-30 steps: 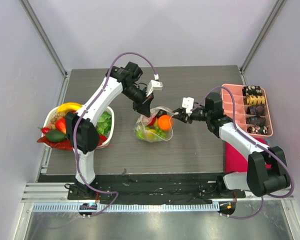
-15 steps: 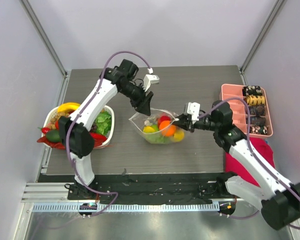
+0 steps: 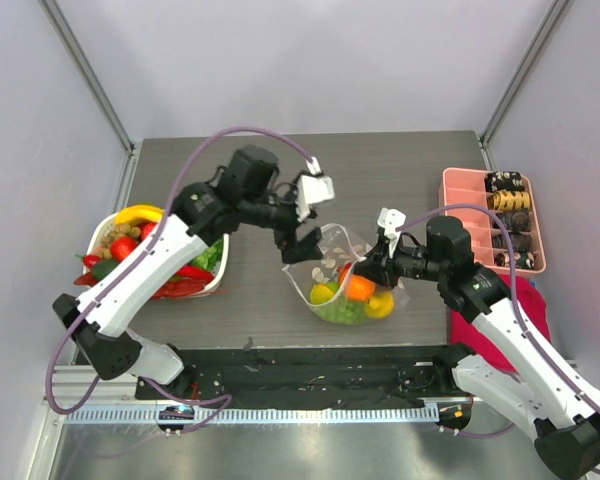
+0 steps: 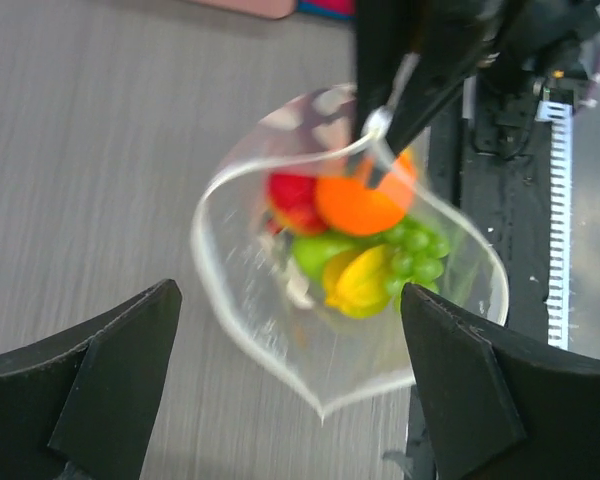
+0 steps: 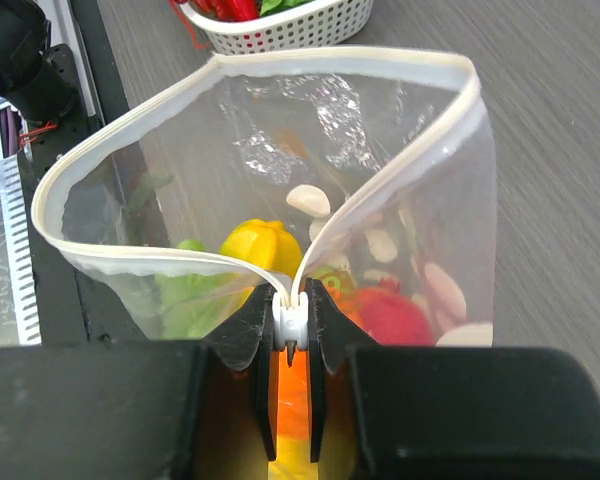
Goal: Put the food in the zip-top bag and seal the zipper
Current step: Adjust the zipper food storage bag at the center of the board.
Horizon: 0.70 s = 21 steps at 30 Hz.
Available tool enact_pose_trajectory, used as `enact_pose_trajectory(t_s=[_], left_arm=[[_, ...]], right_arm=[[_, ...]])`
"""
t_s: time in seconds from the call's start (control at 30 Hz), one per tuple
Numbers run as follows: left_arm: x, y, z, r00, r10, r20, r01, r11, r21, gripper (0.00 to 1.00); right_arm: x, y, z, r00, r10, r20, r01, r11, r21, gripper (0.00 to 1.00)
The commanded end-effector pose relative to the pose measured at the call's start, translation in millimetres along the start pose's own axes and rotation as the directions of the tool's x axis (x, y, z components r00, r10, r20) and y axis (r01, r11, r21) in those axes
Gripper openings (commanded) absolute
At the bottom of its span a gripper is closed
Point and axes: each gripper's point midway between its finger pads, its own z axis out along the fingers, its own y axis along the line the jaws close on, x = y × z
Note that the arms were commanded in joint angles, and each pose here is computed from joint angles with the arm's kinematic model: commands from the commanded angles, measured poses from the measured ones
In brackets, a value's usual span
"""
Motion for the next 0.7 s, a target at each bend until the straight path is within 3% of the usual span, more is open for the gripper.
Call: enact_pose_trajectory(t_s=[0.0,0.1,0.2,0.37,0.67], left_arm=[[-32.1,-16.8,36.9,0.979,0.169,0.109,-0.171,0.985,0.004,0.95],[-47.0,-30.3,52.4,0.944,0.295,0.148,-0.29,0.956,-0.052,0.97],[-57.2,-35.1,62.9,0.93,0.321,0.18,-0.309,0.946,-0.093,0.96],[-61.0,-49.3,80.2,0.936,0.283,0.208,-0.285,0.958,-0.021,0.86],[-48.4,-81.1,100.4,0.943,0.233,0.237,-0.259,0.962,0.089,0.92]], right_arm=[[-12.9,3.8,-10.0,1.0,0.004,0.013,-0.005,1.0,0.023,0.01],[-16.9,5.3,-16.0,1.0,-0.012,0.009,0.012,0.999,0.033,0.01],[-16.2,8.2,-23.4,0.999,-0.038,-0.002,0.038,0.998,0.042,0.01],[-7.0,7.3,-32.8,0.997,-0.063,-0.042,0.066,0.995,0.075,0.01],[-4.9,9.0,-42.2,0.994,-0.095,-0.059,0.1,0.991,0.094,0.01]])
